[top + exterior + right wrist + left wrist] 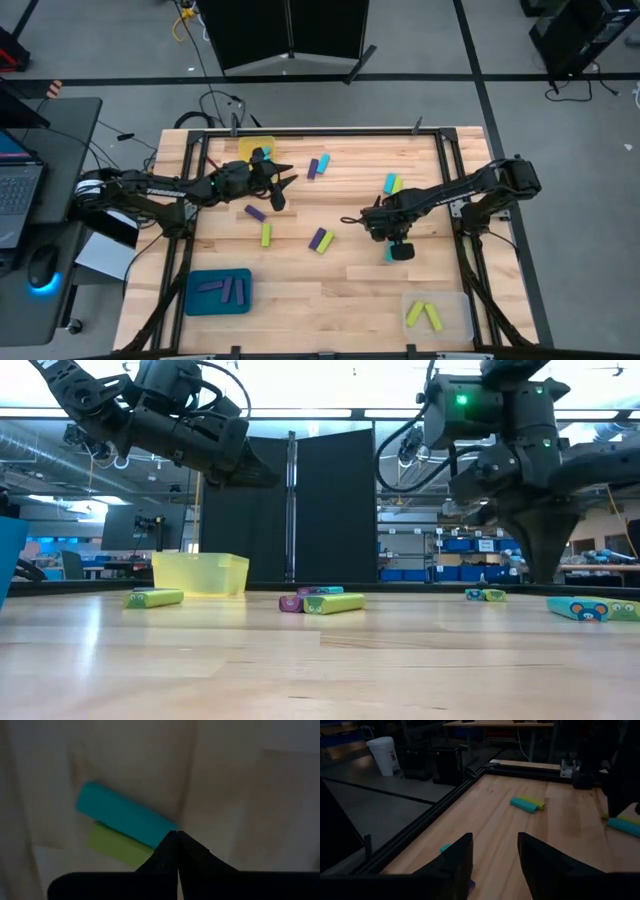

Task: Sort blocks
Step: Put the bottom blue block into the yellow bin

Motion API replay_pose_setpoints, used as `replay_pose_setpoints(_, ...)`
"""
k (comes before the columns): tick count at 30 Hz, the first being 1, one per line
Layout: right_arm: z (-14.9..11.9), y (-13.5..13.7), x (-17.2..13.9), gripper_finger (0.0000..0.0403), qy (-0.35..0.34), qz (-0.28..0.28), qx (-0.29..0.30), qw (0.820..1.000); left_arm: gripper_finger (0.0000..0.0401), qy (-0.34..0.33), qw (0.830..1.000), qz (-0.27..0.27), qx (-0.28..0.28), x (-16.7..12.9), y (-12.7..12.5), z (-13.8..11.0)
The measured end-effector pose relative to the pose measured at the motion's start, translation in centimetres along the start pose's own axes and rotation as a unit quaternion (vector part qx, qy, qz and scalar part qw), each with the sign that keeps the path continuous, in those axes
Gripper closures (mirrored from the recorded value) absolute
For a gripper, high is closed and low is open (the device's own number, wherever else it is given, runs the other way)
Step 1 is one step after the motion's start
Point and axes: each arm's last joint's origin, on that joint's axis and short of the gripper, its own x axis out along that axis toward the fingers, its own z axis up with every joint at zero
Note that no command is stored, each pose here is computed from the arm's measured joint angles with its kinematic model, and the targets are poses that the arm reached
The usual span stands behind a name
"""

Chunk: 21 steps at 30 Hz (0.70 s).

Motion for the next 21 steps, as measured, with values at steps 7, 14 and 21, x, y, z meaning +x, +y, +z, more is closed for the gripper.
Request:
replay_pose_setpoints(7, -0.4, 0.7, 1.2, 0.0395, -0.008, 0.045, -0.031, 0.998, 0.0238, 0.0, 1.0, 0.0, 0.0, 0.0, 0.0, 0.0)
replay_pose_setpoints(14, -0.6, 0.6, 2.0, 0.0395, -0.032, 0.061, -0.039, 0.997, 0.0238, 0.0, 1.0, 0.0, 0.01, 0.0, 0.0, 0.0)
replay_pose_setpoints(21, 0.4, -0.8, 1.9, 0.0395, -0.078, 0.057, 0.049, 0.994, 0.0238, -0.001, 1.0, 0.0, 0.011, 0.0, 0.0, 0.0)
